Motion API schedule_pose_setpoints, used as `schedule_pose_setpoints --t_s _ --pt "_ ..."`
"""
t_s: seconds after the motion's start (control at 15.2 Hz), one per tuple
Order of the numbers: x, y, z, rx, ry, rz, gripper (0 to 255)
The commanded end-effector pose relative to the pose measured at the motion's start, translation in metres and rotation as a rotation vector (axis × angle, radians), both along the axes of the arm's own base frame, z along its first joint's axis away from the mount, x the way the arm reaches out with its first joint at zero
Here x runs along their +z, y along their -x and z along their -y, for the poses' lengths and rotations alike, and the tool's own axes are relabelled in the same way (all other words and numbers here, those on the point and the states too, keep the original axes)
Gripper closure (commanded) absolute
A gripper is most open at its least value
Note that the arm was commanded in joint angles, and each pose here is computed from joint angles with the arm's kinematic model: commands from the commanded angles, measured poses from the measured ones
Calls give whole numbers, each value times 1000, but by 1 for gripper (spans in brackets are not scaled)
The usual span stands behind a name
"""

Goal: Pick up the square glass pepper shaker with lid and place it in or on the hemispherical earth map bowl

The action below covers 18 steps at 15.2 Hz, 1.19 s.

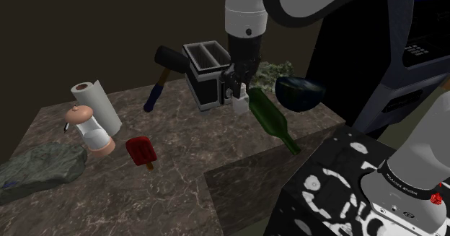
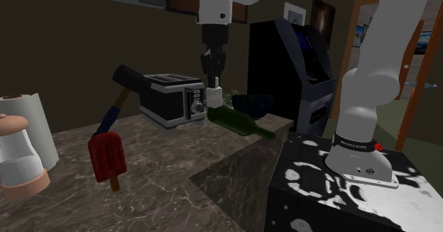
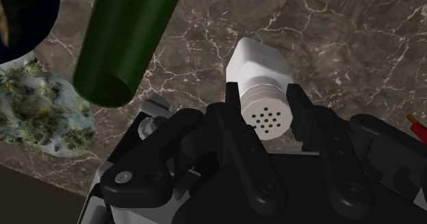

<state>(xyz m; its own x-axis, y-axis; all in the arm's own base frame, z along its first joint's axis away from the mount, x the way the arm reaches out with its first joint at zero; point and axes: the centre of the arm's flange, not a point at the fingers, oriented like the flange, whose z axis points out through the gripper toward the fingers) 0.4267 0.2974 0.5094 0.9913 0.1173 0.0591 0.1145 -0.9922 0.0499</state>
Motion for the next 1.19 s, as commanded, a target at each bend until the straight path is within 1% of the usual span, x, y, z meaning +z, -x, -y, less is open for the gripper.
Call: schedule_pose_setpoints --t_s 0.0,0.79,1.12 --pt "11 0 1 0 0 0 255" --pt "74 0 1 0 0 0 255" --pt "81 3 67 0 0 0 255"
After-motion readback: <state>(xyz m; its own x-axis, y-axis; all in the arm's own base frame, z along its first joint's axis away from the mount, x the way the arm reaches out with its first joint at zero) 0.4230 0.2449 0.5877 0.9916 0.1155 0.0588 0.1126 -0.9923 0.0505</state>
